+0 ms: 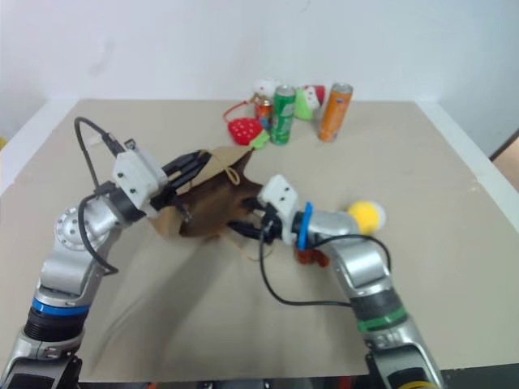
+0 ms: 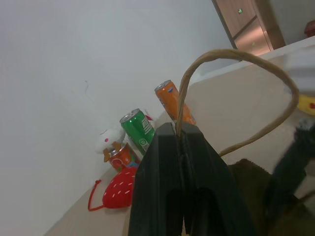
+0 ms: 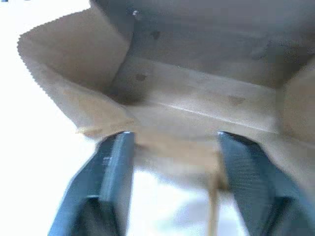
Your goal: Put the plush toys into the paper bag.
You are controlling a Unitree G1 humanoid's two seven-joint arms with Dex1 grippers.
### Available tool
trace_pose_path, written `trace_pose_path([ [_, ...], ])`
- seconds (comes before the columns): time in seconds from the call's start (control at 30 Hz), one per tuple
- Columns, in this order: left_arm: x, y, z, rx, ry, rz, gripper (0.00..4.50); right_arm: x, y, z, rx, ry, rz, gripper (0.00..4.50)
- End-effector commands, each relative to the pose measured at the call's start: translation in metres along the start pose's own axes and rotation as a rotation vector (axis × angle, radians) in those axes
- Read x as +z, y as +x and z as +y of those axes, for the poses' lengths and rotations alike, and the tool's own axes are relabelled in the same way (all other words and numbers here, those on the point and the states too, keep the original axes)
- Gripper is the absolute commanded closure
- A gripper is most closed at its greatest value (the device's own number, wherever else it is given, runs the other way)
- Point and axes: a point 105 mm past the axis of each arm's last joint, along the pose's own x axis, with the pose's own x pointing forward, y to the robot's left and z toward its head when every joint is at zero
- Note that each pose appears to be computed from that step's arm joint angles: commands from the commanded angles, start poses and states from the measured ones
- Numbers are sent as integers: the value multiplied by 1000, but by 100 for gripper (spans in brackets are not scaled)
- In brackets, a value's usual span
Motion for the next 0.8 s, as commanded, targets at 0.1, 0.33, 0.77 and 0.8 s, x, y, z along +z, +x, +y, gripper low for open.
trace_pose_path([
  [0.1, 18, 4, -6, -33, 28, -75, 450, 25, -49, -19, -83, -40, -10, 11],
  [0.33, 27, 6, -12, -86, 36, -108, 450, -1, -107, -38, -143, -10, 186, 11],
  [0.77, 22, 3, -19, -119, -197, -79, 450, -64, -109, -31, -158, 49, 316, 63],
  [0.8, 21, 3, -18, -116, -222, -76, 450, -66, -108, -32, -159, 38, 320, 86],
])
